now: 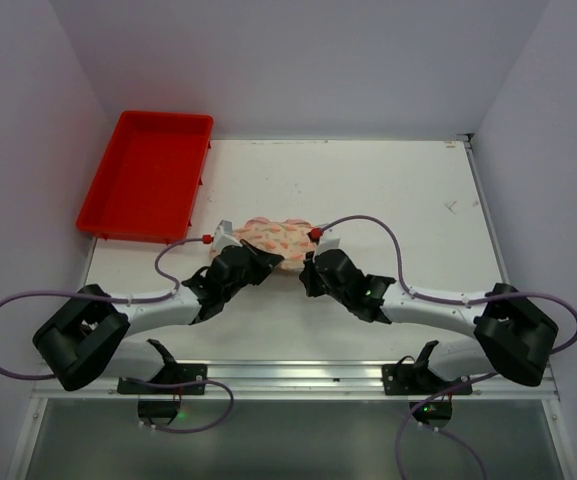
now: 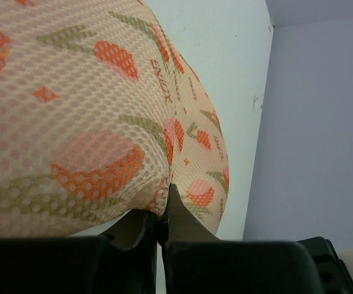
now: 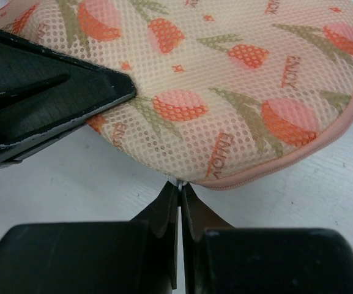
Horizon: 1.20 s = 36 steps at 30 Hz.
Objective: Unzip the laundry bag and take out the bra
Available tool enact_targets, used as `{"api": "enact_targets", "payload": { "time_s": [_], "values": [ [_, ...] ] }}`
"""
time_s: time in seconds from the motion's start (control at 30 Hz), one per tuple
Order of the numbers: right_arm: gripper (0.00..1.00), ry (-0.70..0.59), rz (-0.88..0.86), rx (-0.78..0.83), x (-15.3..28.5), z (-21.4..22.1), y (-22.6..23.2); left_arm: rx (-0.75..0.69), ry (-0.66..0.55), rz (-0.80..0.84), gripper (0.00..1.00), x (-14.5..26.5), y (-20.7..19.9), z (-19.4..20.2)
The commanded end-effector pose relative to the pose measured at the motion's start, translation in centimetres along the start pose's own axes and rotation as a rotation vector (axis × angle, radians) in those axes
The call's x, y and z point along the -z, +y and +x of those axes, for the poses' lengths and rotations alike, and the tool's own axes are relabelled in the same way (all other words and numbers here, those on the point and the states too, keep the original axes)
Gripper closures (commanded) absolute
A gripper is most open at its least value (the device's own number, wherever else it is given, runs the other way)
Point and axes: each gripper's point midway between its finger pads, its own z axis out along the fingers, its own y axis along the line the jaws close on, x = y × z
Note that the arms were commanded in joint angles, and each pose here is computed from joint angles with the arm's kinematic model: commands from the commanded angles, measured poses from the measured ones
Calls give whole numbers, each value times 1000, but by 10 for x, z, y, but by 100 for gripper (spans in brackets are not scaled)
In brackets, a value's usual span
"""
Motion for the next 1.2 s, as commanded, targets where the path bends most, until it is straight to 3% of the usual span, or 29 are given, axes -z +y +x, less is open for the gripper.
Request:
{"api": "enact_targets", "payload": {
  "time_s": [0.0, 0.27, 0.37, 0.43, 0.5, 0.53, 0.67, 0.7, 0.8, 0.83, 0.97, 1.17],
  "values": [
    [100, -73, 67, 0, 20, -29, -12, -35, -51, 26, 100, 10, -4, -17],
    [100, 56, 113, -28, 54, -6, -56, -284, -40, 8, 100, 15, 29, -51],
    [100, 67, 80, -16, 64, -1, -55, -436, 22, 90, 100, 8, 18, -48],
    [100, 84, 2, 2, 67, 0, -41, -574, 96, 249, 100, 4, -19, -38],
    [100, 117, -87, 4, 68, 3, -24, -645, 228, 303, 99, -6, -24, -19],
    [100, 124, -110, 3, 67, 3, -18, -678, 226, 344, 94, -13, -45, -23],
    [100, 127, -217, -43, 54, -9, 20, -658, 231, 303, 66, -35, -47, -36],
    [100, 160, -219, -51, 45, -1, 24, -634, 214, 289, 35, -35, -48, -41],
    [100, 166, -264, -85, 29, -9, 48, -509, 175, 194, 0, -27, -37, -52],
    [100, 217, -249, -80, 18, 5, 49, -480, 176, 164, 0, -23, -29, -51],
    [100, 207, -258, -84, -6, -4, 63, -316, 141, 78, 0, 4, -10, -50],
    [100, 192, -255, -90, -14, -6, 64, -231, 211, 20, 6, 15, 13, -16]
  ]
}}
